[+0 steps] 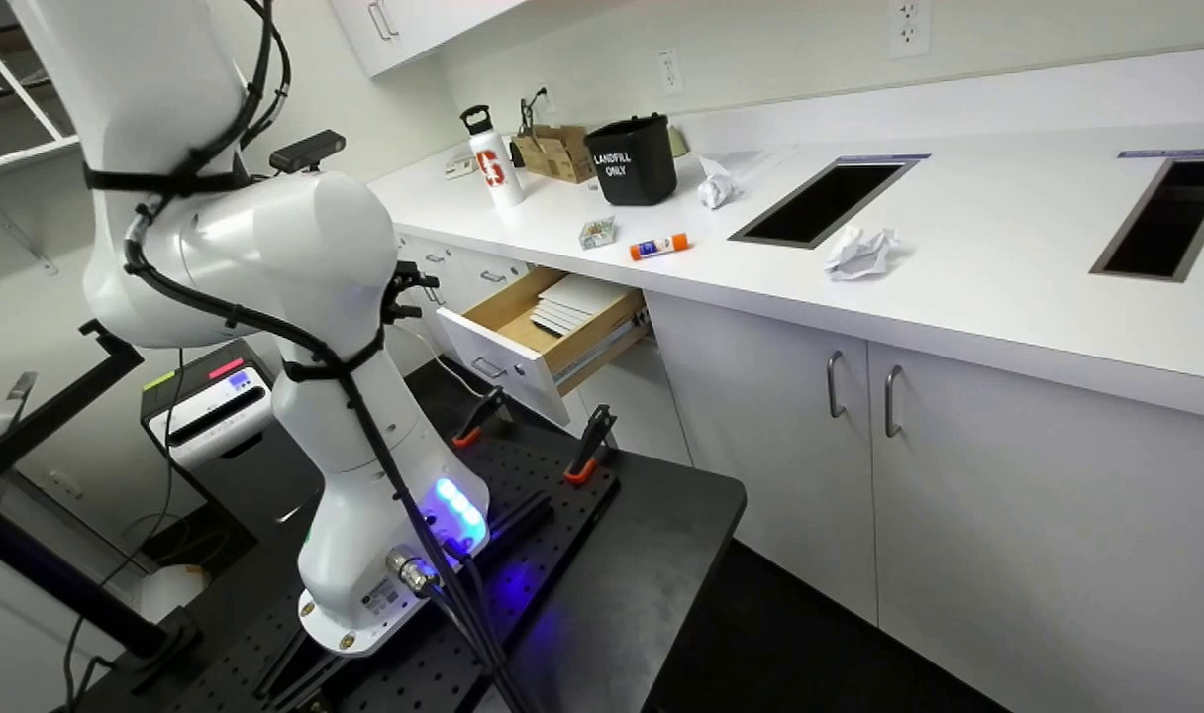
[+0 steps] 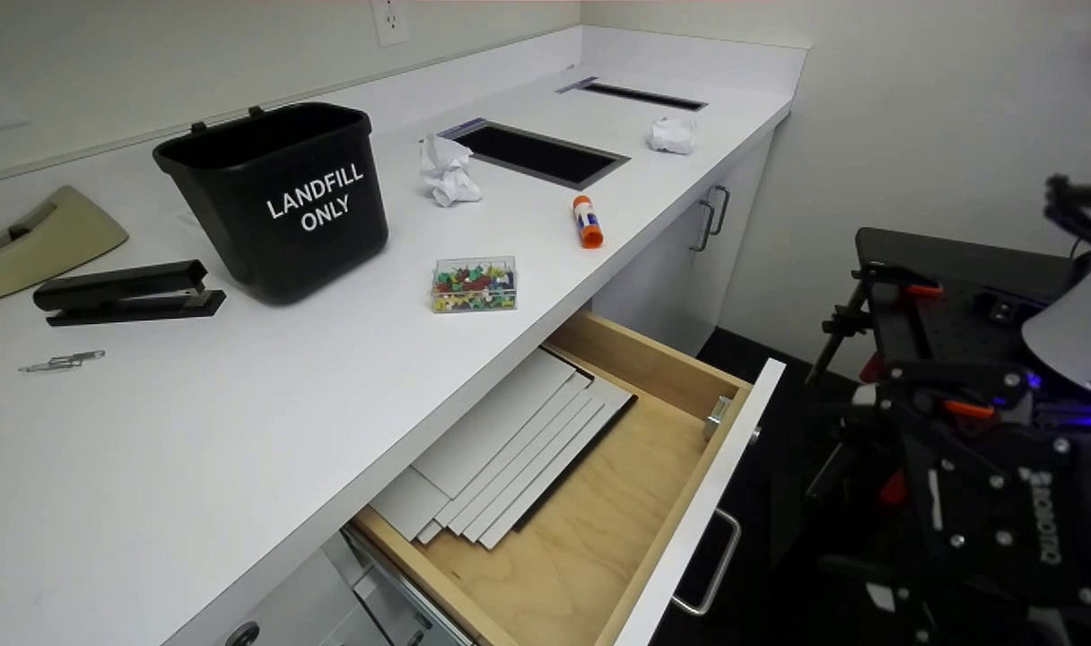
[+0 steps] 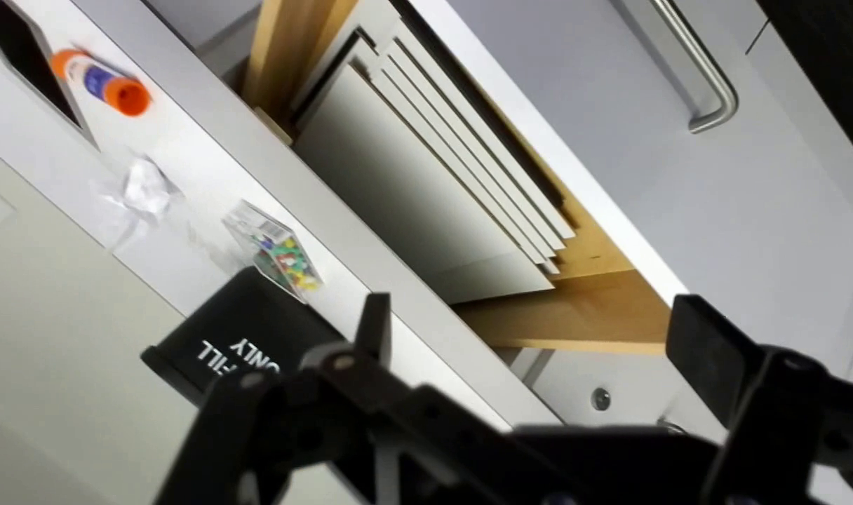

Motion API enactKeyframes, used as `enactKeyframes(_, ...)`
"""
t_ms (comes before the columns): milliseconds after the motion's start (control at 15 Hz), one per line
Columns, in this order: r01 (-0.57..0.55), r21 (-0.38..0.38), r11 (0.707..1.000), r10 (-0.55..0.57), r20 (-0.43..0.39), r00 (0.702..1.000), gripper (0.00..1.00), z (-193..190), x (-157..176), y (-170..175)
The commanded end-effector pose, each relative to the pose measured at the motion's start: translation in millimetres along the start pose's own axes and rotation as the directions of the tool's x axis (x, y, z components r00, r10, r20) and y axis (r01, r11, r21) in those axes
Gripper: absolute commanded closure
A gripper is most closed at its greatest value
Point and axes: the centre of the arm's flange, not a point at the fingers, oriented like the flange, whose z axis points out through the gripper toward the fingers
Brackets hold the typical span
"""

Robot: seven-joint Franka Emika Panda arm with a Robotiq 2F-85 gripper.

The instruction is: Open the first drawer from the right

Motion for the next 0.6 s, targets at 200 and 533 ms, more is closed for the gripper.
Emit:
enactKeyframes(200,-0.200,-0.025,0.979,0.201,0.030,0.979,0.00,-51.4,-7.1,97.1)
enactKeyframes(533,-0.289,-0.032,0.957,0.290,0.029,0.957,0.00,-63.0,-14.1,126.1)
